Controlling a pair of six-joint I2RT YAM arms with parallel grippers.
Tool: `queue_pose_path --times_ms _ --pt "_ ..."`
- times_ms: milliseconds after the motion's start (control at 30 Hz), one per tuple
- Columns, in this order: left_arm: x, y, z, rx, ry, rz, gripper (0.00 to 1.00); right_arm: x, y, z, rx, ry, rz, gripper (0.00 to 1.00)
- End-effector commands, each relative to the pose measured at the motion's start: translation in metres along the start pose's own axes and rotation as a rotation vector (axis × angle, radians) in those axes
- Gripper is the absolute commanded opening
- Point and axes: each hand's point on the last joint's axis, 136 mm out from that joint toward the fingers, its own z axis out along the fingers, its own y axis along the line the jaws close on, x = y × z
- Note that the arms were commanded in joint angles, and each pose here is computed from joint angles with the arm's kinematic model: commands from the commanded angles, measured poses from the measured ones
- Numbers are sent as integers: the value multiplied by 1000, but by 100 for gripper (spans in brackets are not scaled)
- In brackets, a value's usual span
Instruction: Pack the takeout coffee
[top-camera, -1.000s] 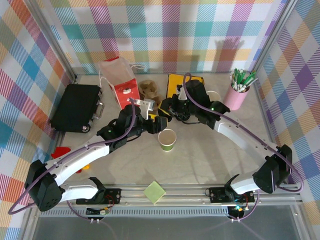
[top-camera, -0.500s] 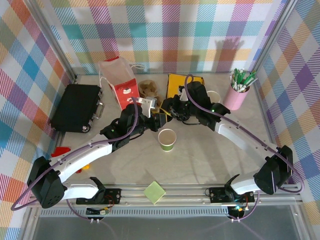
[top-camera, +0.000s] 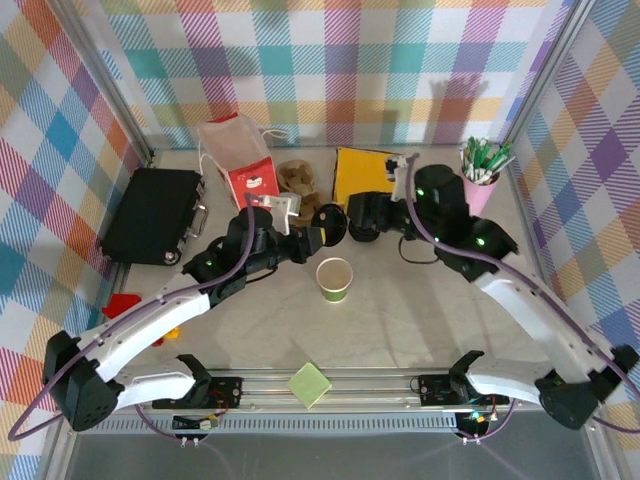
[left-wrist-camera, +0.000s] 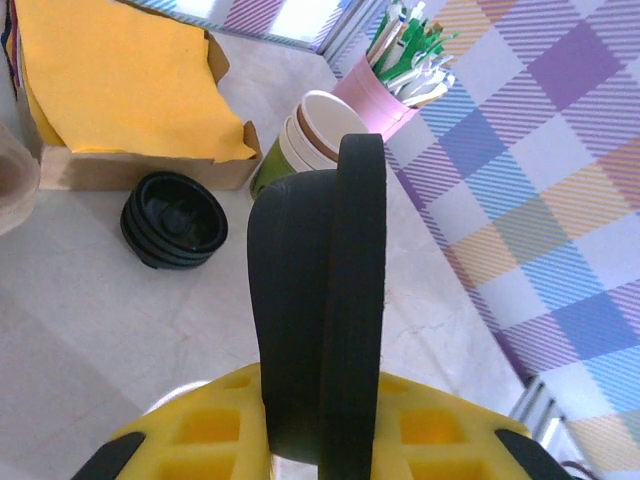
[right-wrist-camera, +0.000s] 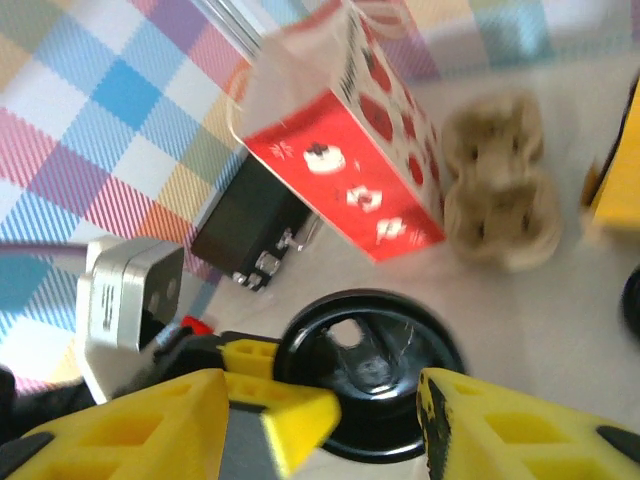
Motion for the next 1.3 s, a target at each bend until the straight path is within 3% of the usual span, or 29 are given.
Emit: queue_pose_path --times_ms 0,200,500,833,1267 --pt "-7 -3 -24 -7 20 -123 6 12 -2 -7 -14 -42 -356 52" --pt "-2 -2 -39 -8 84 -306 5 47 23 5 -135 -100 -781 49" --pt "-9 -34 -50 122 136 -448 5 79 41 29 -98 -303 -1354 56" --pt "-4 -33 -46 127 159 -484 4 69 43 42 0 -349 -1430 45" --pt "-4 -16 -52 50 128 -479 8 75 43 32 -25 -247 -1383 5"
